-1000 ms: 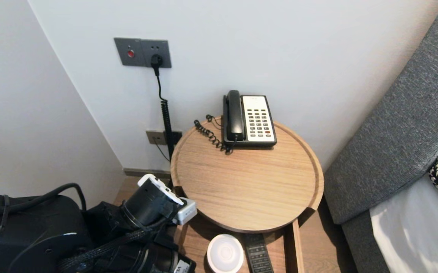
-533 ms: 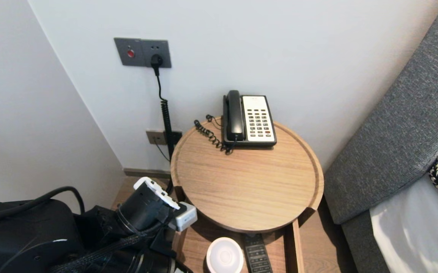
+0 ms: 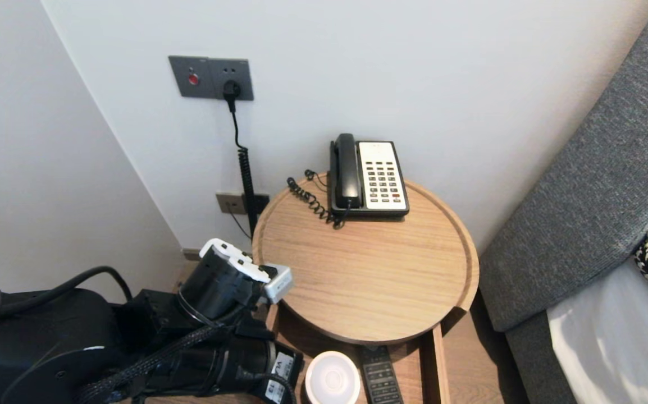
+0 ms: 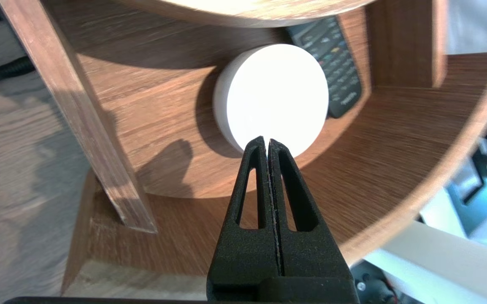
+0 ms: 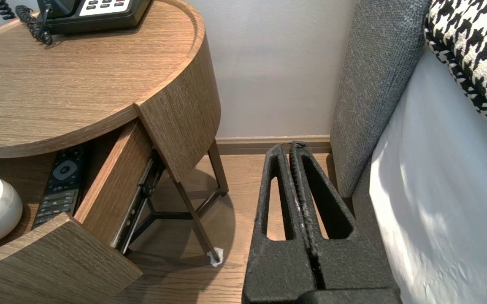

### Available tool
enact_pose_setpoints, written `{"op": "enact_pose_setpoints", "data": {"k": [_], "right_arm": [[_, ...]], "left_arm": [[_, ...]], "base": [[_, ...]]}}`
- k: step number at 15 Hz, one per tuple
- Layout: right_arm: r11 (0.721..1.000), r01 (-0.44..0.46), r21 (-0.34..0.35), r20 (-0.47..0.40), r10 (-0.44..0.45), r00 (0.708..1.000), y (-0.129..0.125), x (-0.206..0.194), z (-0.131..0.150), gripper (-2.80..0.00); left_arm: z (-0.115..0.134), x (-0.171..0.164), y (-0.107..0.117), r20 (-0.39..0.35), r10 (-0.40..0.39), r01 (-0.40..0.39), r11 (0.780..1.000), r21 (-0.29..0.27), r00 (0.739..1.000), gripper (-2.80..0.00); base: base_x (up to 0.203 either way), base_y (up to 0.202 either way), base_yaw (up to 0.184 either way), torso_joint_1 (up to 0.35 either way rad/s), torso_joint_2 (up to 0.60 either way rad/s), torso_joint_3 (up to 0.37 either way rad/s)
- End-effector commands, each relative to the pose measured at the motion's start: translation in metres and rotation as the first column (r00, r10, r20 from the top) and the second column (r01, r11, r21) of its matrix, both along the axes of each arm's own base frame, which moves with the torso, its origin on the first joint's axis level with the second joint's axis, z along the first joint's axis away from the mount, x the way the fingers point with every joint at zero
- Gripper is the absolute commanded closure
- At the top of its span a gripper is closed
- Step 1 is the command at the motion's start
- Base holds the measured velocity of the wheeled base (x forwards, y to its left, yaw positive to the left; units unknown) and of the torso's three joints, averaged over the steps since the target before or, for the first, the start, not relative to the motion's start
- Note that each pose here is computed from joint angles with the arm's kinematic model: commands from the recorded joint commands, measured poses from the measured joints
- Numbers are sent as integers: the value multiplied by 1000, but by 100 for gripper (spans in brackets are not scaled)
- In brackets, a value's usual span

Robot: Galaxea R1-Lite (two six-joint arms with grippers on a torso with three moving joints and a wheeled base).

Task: Open the nightstand drawer

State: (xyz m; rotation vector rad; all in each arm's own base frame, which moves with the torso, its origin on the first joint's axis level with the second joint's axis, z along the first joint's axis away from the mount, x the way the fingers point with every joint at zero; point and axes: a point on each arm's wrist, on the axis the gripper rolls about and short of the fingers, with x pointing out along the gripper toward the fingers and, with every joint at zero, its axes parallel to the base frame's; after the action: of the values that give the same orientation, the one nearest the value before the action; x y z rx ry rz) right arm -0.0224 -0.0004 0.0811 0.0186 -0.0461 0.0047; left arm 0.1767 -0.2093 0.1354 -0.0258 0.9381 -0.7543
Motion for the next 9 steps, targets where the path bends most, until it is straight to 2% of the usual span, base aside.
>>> {"op": "enact_pose_setpoints", "data": {"k": [1,5,9], "right_arm": [[1000,0,0,-26,0,1000,0,2,-7,0],[1000,0,0,-26,0,1000,0,2,-7,0],[1000,0,0,-26,0,1000,0,2,-7,0]], "left_arm": [[-8,3,-4,-14,7,-7,1000,23,1000,0],[-25,7,-8,-49,7,-4,998,66,999,0],[-31,4,-5,-64,-9,15,995,98,998,0]], "base": [[0,0,0,0,0,0],[0,0,0,0,0,0],[0,0,0,0,0,0]]}}
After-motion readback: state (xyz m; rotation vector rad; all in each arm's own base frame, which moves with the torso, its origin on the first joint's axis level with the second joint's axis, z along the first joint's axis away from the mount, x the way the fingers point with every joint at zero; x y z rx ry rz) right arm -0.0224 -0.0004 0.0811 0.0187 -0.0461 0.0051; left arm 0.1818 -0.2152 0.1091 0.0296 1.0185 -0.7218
